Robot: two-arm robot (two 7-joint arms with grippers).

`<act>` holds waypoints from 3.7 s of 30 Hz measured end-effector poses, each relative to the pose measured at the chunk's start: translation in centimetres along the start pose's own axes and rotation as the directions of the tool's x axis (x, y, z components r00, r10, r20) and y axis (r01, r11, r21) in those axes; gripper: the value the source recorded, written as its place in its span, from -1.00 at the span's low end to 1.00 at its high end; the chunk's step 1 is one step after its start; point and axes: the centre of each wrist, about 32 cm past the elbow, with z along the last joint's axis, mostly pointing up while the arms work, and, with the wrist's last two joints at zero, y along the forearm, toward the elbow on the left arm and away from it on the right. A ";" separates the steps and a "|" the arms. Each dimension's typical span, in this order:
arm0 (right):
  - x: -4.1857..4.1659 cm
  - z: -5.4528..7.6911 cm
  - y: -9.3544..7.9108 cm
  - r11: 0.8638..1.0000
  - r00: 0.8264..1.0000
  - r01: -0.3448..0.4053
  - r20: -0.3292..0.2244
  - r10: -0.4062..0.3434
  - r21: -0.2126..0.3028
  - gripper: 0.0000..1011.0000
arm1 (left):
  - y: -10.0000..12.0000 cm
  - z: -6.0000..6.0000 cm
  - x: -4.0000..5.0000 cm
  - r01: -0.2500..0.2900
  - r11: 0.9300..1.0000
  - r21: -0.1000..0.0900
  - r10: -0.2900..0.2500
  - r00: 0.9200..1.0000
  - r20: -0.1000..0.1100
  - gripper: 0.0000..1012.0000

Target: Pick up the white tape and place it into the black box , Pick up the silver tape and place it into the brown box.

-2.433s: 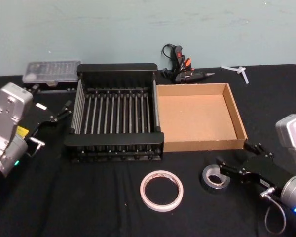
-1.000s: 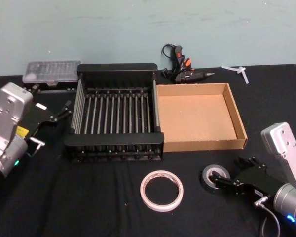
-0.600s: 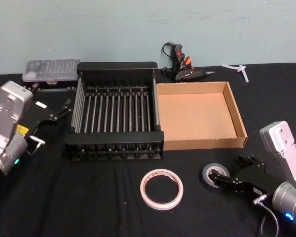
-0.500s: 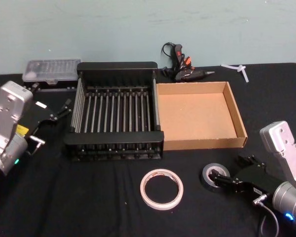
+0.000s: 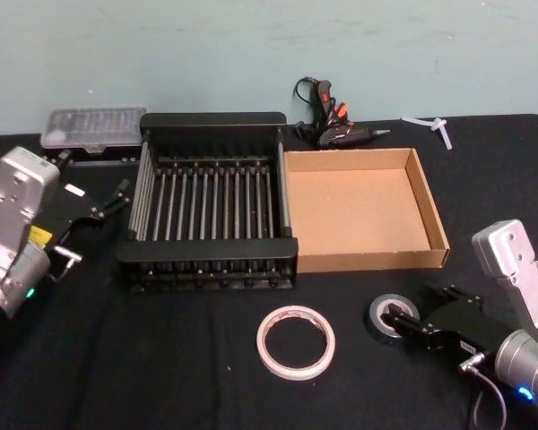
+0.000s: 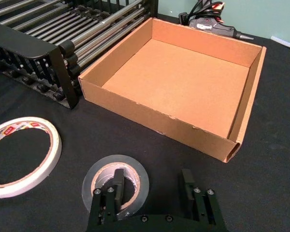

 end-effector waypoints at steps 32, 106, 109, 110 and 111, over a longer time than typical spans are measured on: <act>0.00 0.0 0.0 1.000 1.000 0.001 0.000 -0.001 0.000 -0.69 | 0.0 0.0 0.00 0.000 1.000 0.000 0.000 1.000 0.000 0.98; 3.63 9.1 11.5 0.967 0.993 0.107 0.023 -0.115 0.230 -0.69 | 0.0 0.0 0.00 0.000 1.000 0.000 0.000 1.000 0.000 0.98; 3.59 8.9 12.2 0.971 0.993 0.110 0.014 -0.116 0.213 -0.69 | 0.0 0.0 0.00 0.000 1.000 0.000 0.000 1.000 0.000 0.98; 3.56 8.8 12.5 0.972 0.993 0.112 0.010 -0.117 0.205 -0.69 | 0.0 0.0 0.00 0.000 1.000 0.000 0.000 1.000 0.000 0.98; 3.55 8.7 12.6 0.973 0.993 0.113 0.009 -0.117 0.202 -0.69 | 0.0 0.0 0.00 0.000 1.000 0.000 0.000 1.000 0.000 0.98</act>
